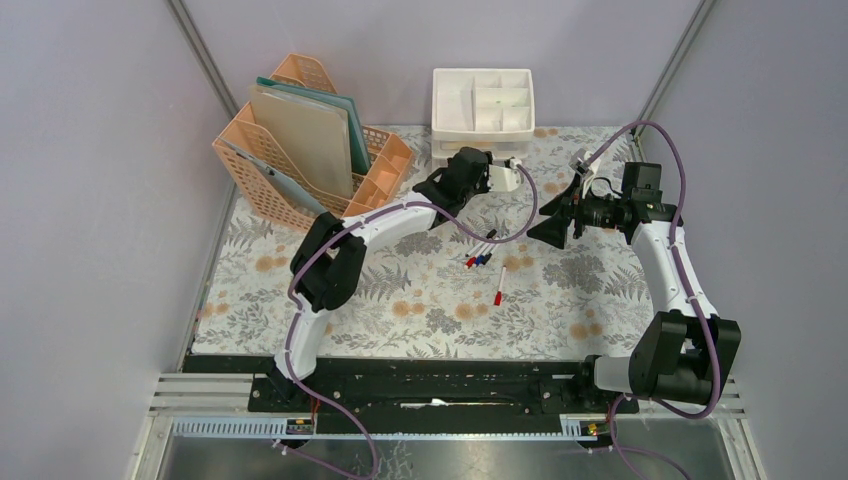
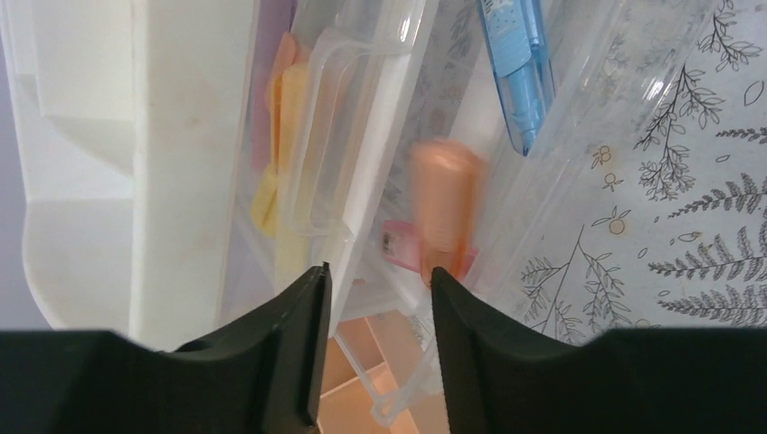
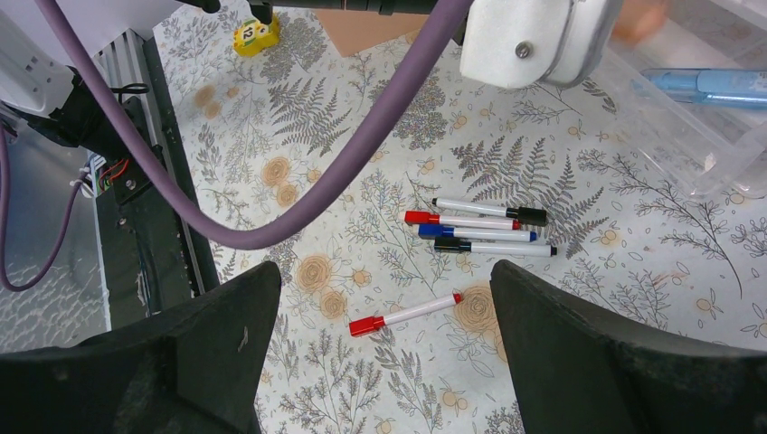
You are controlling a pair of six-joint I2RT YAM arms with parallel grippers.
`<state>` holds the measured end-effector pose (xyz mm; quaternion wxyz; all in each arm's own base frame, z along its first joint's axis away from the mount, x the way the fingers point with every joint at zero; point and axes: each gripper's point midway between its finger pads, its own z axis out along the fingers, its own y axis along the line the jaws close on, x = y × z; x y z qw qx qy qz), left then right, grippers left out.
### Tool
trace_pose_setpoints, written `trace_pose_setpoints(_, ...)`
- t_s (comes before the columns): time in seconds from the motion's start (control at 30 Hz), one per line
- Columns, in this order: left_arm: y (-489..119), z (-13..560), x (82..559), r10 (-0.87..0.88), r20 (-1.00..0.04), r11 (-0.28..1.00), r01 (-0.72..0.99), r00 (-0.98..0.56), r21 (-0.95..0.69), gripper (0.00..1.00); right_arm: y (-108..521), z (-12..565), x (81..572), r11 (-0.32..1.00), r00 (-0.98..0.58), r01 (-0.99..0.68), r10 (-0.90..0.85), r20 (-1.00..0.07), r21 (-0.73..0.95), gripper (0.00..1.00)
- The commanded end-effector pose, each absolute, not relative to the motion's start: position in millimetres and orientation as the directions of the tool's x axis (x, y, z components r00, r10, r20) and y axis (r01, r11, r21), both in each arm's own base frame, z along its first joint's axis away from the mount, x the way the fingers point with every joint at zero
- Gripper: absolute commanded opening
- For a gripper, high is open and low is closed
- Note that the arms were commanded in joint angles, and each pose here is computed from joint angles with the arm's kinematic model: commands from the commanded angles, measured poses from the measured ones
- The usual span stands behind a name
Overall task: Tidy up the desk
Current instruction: Place the stationery in the drawer.
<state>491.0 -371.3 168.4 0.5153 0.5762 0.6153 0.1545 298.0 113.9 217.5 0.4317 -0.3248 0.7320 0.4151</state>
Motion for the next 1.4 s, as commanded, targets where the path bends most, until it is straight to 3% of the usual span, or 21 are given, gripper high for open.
trace_pose_setpoints(0.0, -375, 215, 496, 0.810, -0.556, 0.415, 0.487, 0.187, 0.768, 0.55, 116, 230, 296, 0.416, -0.401, -0.847, -0.093, -0.911, 0.330, 0.93)
trace_pose_setpoints(0.33, -379, 278, 450, 0.560, -0.816, 0.636, 0.557, 0.144, 0.535, 0.98, 116, 228, 296, 0.416, -0.410, -0.844, -0.091, -0.908, 0.339, 0.92)
trace_pose_setpoints(0.53, -376, 305, 422, 0.363, -0.925, 0.701, 0.621, 0.111, 0.350, 0.99, 116, 228, 297, 0.418, -0.409, -0.844, -0.093, -0.908, 0.337, 0.92)
trace_pose_setpoints(0.73, -362, 311, 398, 0.117, -0.993, 0.706, 0.705, -0.025, 0.065, 0.99, 116, 227, 297, 0.418, -0.413, -0.842, -0.092, -0.906, 0.342, 0.92)
trace_pose_setpoints(0.87, -345, 300, 388, -0.071, -0.983, 0.667, 0.725, -0.169, -0.173, 0.99, 115, 226, 297, 0.418, -0.417, -0.840, -0.090, -0.904, 0.345, 0.92)
trace_pose_setpoints(1.03, -323, 276, 384, -0.285, -0.871, 0.574, 0.656, -0.401, -0.490, 0.99, 115, 225, 298, 0.419, -0.421, -0.838, -0.090, -0.902, 0.349, 0.92)
trace_pose_setpoints(1.37, -316, 193, 394, -0.304, -0.697, 0.578, 0.455, -0.650, -0.677, 0.99, 115, 221, 300, 0.422, -0.437, -0.831, -0.088, -0.895, 0.364, 0.92)
